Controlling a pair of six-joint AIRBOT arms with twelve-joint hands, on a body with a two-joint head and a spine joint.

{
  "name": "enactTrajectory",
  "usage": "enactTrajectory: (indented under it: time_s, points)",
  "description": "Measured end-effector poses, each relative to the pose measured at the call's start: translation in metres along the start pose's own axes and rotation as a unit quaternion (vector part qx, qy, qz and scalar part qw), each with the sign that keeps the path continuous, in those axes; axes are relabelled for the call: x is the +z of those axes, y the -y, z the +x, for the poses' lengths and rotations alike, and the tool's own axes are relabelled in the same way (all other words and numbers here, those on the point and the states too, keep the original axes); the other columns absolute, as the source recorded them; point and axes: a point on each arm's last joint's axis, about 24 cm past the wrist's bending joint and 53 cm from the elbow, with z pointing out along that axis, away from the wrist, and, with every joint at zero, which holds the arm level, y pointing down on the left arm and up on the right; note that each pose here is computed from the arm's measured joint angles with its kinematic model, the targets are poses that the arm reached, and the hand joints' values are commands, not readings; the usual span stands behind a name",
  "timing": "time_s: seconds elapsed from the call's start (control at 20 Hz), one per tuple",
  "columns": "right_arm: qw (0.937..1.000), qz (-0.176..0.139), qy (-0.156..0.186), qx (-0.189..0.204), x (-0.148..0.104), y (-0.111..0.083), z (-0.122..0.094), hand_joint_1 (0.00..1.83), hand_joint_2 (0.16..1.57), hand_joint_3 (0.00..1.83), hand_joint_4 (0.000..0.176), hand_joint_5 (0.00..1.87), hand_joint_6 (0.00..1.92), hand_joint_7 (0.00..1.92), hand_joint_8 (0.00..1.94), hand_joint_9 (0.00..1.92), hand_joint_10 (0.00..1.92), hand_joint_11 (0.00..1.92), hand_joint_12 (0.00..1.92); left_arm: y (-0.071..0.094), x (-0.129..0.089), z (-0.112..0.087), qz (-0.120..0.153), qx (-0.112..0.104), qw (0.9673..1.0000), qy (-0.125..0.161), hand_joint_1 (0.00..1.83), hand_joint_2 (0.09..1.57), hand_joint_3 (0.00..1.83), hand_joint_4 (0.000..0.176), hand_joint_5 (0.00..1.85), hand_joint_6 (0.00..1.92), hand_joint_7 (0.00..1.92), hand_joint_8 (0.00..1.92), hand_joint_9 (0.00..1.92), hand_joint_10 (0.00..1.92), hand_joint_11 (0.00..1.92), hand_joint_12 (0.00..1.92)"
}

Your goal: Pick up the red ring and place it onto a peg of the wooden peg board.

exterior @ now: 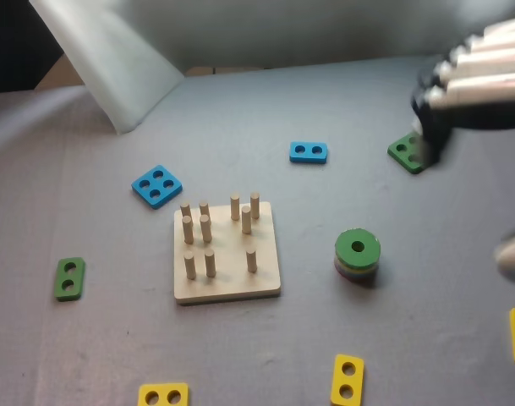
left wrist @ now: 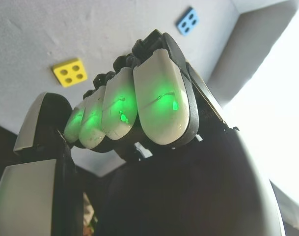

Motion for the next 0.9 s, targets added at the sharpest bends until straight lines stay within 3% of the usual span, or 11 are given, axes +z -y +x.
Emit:
enactTrajectory:
  time_s: [0.4, 0.55, 0.65, 0.8, 0.9]
  points:
    - [0.9998, 0.011, -0.013, -0.009, 0.001, 0.006, 0.009, 0.00, 1.03, 0.01, 0.000, 0.01, 0.00, 0.00, 0.00, 0.00, 0.00, 0.00, 0.02, 0.001, 0.000, 0.000, 0.001, -0.001, 1.0000, 0.000, 0.83, 1.49, 0.01, 0.176, 1.37, 1.92, 1.56, 1.92, 1.68, 1.92, 1.79, 1.92]
    - [0.9996, 0.016, -0.016, -0.020, 0.008, 0.008, 0.011, 0.00, 0.96, 0.00, 0.000, 0.05, 0.02, 0.01, 0.00, 0.01, 0.00, 0.02, 0.03, 0.001, 0.000, 0.000, 0.003, -0.003, 1.0000, 0.000, 0.84, 1.48, 0.00, 0.176, 1.37, 1.92, 1.56, 1.92, 1.67, 1.92, 1.78, 1.92]
    - [0.9992, 0.023, -0.006, -0.033, 0.017, 0.010, 0.007, 0.06, 0.85, 0.00, 0.037, 0.10, 0.02, 0.00, 0.00, 0.00, 0.00, 0.01, 0.04, 0.001, 0.000, 0.000, 0.002, -0.003, 1.0000, 0.000, 0.84, 1.48, 0.00, 0.176, 1.36, 1.92, 1.55, 1.92, 1.67, 1.92, 1.78, 1.92]
    - [0.9990, 0.028, 0.003, -0.035, 0.029, 0.010, 0.003, 0.11, 0.78, 0.00, 0.067, 0.13, 0.01, 0.00, 0.00, 0.00, 0.00, 0.00, 0.00, 0.000, 0.000, 0.000, 0.000, -0.003, 1.0000, 0.000, 0.82, 1.48, 0.00, 0.176, 1.37, 1.92, 1.55, 1.92, 1.66, 1.92, 1.77, 1.92]
    - [0.9985, 0.042, -0.001, -0.035, 0.040, 0.016, 0.010, 0.10, 0.75, 0.00, 0.096, 0.17, 0.01, 0.00, 0.00, 0.00, 0.00, 0.00, 0.00, 0.000, 0.000, 0.000, 0.001, -0.005, 1.0000, 0.001, 0.83, 1.48, 0.00, 0.176, 1.37, 1.92, 1.55, 1.92, 1.67, 1.92, 1.78, 1.92]
